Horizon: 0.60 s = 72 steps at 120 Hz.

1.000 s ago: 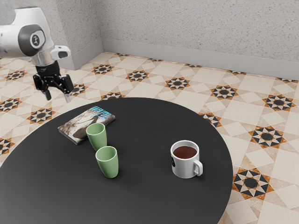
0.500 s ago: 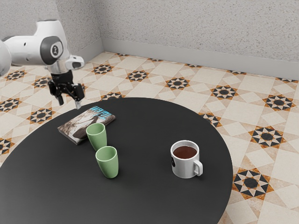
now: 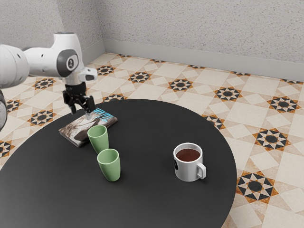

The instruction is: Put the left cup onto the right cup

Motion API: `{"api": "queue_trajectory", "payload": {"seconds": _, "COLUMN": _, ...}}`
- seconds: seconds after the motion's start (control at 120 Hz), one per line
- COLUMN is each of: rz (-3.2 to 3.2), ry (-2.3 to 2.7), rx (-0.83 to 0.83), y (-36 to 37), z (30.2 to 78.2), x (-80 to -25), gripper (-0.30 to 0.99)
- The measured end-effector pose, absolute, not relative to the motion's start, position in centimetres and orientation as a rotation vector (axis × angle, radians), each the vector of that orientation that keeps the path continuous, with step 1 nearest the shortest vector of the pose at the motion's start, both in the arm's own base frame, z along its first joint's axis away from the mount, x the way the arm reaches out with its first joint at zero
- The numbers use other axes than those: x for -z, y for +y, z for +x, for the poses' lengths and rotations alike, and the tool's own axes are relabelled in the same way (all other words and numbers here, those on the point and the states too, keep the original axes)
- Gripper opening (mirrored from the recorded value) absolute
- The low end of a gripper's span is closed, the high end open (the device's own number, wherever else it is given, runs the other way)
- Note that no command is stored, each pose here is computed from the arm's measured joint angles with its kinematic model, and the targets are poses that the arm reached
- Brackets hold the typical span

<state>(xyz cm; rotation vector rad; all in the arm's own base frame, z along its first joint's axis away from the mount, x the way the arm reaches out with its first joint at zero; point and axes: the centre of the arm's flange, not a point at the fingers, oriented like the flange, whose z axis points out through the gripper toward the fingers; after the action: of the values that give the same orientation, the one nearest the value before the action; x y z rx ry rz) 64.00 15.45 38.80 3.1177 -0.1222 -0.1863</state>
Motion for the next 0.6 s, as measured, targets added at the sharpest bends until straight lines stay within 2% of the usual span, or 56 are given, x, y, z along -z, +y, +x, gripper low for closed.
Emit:
{"api": "queue_trajectory", "payload": {"seconds": 0.258, "rz": 3.108, "ry": -0.171, "rx": 0.244, "y": 15.1, "z": 64.8, "x": -35.1, "gripper": 0.67}}
{"api": "queue_trajectory", "payload": {"seconds": 0.6, "rz": 3.110, "ry": -0.234, "rx": 0.239, "y": 13.9, "z": 65.6, "x": -34.0, "gripper": 0.67}}
